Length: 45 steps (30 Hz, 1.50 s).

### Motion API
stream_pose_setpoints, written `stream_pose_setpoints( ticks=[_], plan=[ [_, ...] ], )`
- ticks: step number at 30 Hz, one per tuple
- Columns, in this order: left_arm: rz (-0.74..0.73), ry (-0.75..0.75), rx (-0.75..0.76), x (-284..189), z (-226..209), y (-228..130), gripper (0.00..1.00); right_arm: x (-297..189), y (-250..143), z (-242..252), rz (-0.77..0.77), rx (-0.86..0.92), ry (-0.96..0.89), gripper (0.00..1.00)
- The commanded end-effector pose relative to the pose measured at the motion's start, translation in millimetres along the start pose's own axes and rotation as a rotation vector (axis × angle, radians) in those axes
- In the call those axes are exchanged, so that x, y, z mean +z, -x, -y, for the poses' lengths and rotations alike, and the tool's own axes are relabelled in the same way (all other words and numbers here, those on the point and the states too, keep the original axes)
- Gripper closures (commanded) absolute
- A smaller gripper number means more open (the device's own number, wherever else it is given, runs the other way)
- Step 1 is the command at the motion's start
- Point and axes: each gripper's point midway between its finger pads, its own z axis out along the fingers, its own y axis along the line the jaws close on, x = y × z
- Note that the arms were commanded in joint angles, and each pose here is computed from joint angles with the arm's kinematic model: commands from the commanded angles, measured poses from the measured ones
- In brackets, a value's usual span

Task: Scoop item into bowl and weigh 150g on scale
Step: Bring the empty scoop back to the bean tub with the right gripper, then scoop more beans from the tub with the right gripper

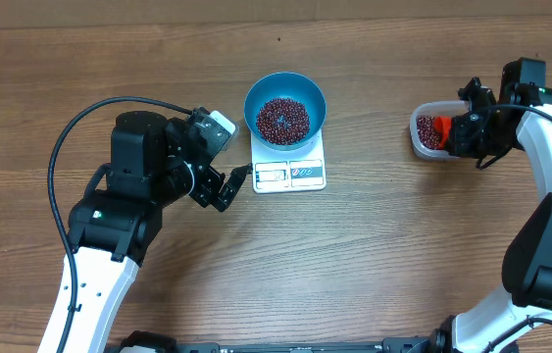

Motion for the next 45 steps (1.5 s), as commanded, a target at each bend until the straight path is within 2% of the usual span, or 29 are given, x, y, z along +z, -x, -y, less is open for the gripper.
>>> stream_pose_setpoints(
  ticks=[1, 5, 9, 13, 20, 34, 38, 45],
  plan=[
    [0.003, -0.009, -0.018, 0.6, 0.3, -0.1, 0.00, 1.7, -0.1, -19.2, 0.012, 0.024, 0.116, 0.96],
    [0.003, -0.009, -0.018, 0.6, 0.3, -0.1, 0.00, 1.2, -0.8, -23.0, 0.010, 0.032, 0.138, 0.96],
    [0.003, -0.009, -0.018, 0.6, 0.3, -0.1, 0.01, -0.4, -0.8, -18.8, 0.008, 0.142, 0.142, 0.96],
    [0.003, -0.009, -0.018, 0.6, 0.3, -0.1, 0.01, -7.7, 3.0, -19.6, 0.040, 0.186, 0.232, 0.96],
    [0.003, -0.009, -0.018, 0.6, 0.3, -0.1, 0.01, -9.5, -8.2, 3.1, 0.063, 0.287, 0.298, 0.96],
    [0.003, -0.009, -0.018, 0.6, 0.3, -0.1, 0.00, -50.7, 3.5, 19.2, 0.246, 0.416, 0.602, 0.96],
    [0.003, -0.009, -0.018, 0.6, 0.3, -0.1, 0.00, -69.9, 4.4, 13.1, 0.305, 0.395, 0.724, 0.96],
    [0.003, -0.009, -0.018, 0.6, 0.3, -0.1, 0.00, -74.9, -1.2, 1.5, 0.284, 0.400, 0.780, 0.96]
  ],
)
